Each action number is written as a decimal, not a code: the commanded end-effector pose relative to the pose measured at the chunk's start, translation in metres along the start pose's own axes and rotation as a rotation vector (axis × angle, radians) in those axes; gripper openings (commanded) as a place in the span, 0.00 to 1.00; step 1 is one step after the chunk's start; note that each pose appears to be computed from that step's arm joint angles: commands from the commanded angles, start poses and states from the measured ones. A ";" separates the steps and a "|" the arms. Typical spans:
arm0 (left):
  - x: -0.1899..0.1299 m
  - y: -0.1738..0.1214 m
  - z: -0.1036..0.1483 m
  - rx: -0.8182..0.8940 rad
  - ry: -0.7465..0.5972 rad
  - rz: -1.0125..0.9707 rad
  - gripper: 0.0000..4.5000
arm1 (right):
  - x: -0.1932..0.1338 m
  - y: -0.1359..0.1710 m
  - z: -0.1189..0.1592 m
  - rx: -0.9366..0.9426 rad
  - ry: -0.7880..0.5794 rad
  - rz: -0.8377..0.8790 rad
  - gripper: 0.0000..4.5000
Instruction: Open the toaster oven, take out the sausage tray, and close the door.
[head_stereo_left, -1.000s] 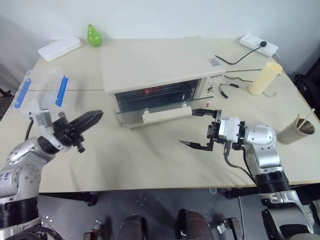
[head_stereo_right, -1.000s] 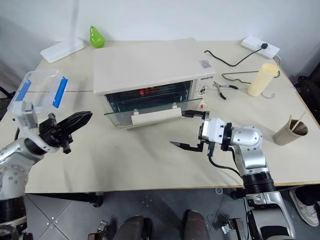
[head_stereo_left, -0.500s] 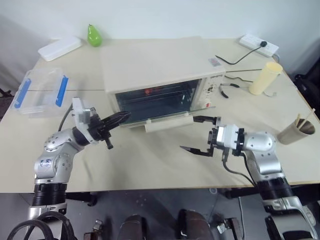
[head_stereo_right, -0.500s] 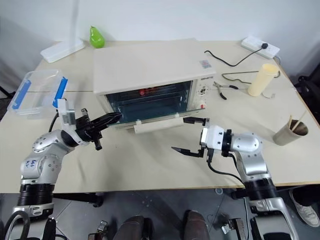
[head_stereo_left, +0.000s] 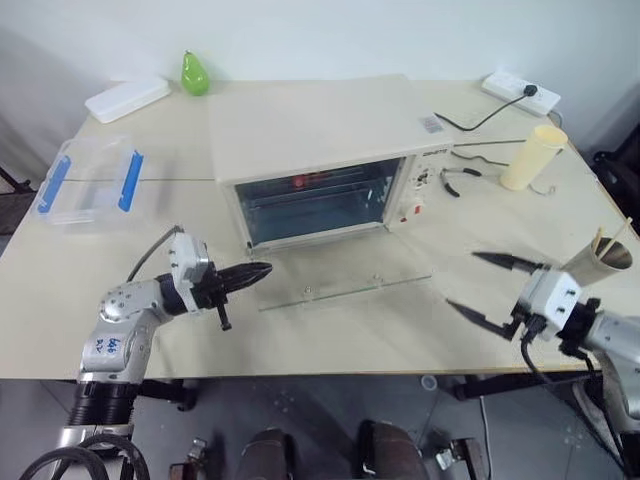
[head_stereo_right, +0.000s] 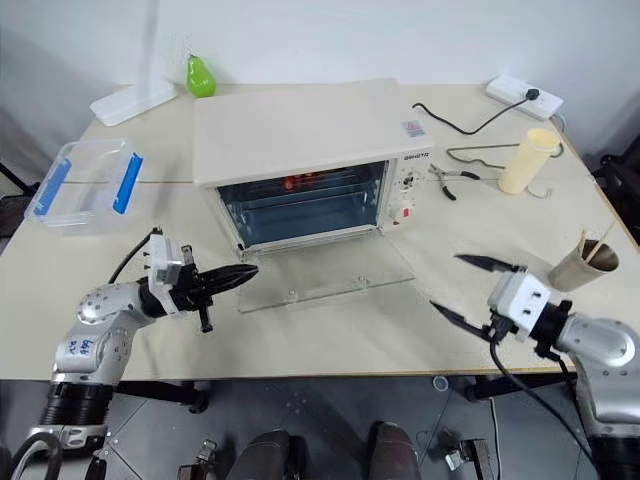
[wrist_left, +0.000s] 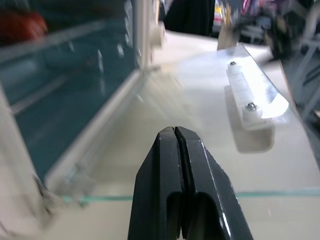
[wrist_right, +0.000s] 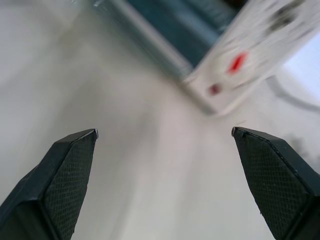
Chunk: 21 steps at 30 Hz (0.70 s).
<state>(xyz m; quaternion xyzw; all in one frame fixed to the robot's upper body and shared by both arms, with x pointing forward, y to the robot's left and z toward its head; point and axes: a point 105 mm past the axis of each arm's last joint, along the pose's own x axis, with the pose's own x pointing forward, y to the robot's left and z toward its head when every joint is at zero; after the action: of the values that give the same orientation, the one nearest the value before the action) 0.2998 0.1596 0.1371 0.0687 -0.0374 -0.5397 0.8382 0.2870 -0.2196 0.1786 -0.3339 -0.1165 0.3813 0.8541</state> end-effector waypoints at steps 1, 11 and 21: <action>-0.001 -0.003 -0.008 0.036 0.038 0.006 0.00 | 0.023 -0.003 0.032 -0.139 -0.061 0.048 1.00; -0.009 -0.005 0.012 -0.011 -0.119 0.133 0.13 | 0.121 0.009 0.073 -0.284 -0.171 -0.005 1.00; -0.042 -0.008 0.038 0.031 -0.153 0.247 0.81 | 0.187 -0.005 0.064 -0.533 -0.068 -0.166 1.00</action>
<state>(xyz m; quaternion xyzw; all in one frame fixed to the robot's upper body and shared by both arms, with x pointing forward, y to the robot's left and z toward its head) 0.2753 0.1876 0.1596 0.0328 -0.0933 -0.4395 0.8928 0.3833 -0.0577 0.2125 -0.5099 -0.2507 0.3017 0.7656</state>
